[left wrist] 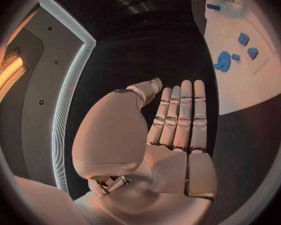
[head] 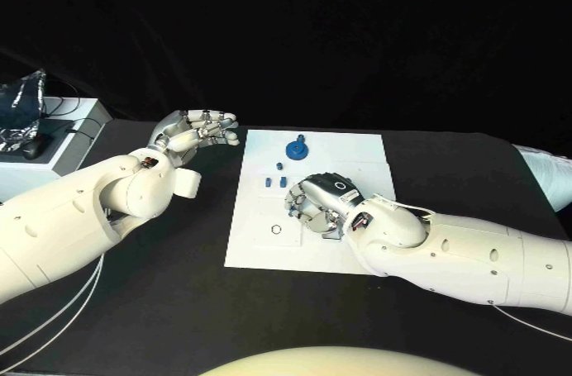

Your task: Assemble the parts on the task board

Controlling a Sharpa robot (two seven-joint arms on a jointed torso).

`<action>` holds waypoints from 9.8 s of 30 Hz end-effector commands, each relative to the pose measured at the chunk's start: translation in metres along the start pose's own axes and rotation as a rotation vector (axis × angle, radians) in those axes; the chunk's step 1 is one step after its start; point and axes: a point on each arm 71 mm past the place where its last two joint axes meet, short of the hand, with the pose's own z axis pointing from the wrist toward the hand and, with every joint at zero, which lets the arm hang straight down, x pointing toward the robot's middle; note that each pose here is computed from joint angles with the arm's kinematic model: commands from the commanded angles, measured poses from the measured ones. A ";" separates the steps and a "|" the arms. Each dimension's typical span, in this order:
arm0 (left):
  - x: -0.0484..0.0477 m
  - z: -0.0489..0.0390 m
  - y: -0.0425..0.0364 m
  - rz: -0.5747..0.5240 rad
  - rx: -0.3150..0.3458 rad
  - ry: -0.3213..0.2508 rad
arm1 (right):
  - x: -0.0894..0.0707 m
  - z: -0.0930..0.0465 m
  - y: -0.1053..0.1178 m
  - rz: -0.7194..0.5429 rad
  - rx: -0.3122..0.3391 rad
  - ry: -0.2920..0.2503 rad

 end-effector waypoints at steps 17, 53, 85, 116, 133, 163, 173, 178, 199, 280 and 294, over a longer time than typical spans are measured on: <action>0.0010 -0.0004 -0.0010 -0.003 0.002 0.011 | 0.008 0.004 -0.002 -0.057 -0.007 0.040; -0.0048 -0.0013 0.0007 -0.011 -0.015 0.000 | 0.000 -0.009 0.000 -0.024 -0.039 -0.045; -0.0037 -0.0018 0.0030 -0.018 -0.014 0.020 | -0.078 -0.017 -0.076 -0.111 0.223 0.175; -0.0060 -0.0039 0.0080 -0.018 -0.025 0.011 | -0.078 -0.011 -0.088 -0.243 0.242 0.233; -0.0077 -0.0040 0.0090 -0.014 -0.032 0.002 | -0.079 -0.010 -0.081 -0.219 0.215 0.206; -0.0113 -0.0041 0.0111 -0.011 -0.046 -0.006 | -0.093 -0.015 -0.066 -0.044 0.210 0.084; -0.0101 -0.0035 0.0125 -0.014 -0.048 -0.003 | -0.089 -0.012 -0.019 -0.036 0.070 0.065; -0.0081 -0.0031 0.0134 -0.017 -0.048 0.001 | -0.076 -0.009 0.005 -0.052 -0.012 0.064; -0.0055 -0.0022 0.0156 -0.022 -0.052 0.006 | -0.024 0.000 0.049 -0.076 -0.146 0.096; -0.0087 -0.0038 0.0154 -0.018 -0.057 0.002 | 0.007 -0.006 0.044 -0.139 -0.125 0.178; -0.0084 -0.0037 0.0158 -0.019 -0.060 0.004 | 0.007 -0.006 0.042 -0.146 -0.117 0.180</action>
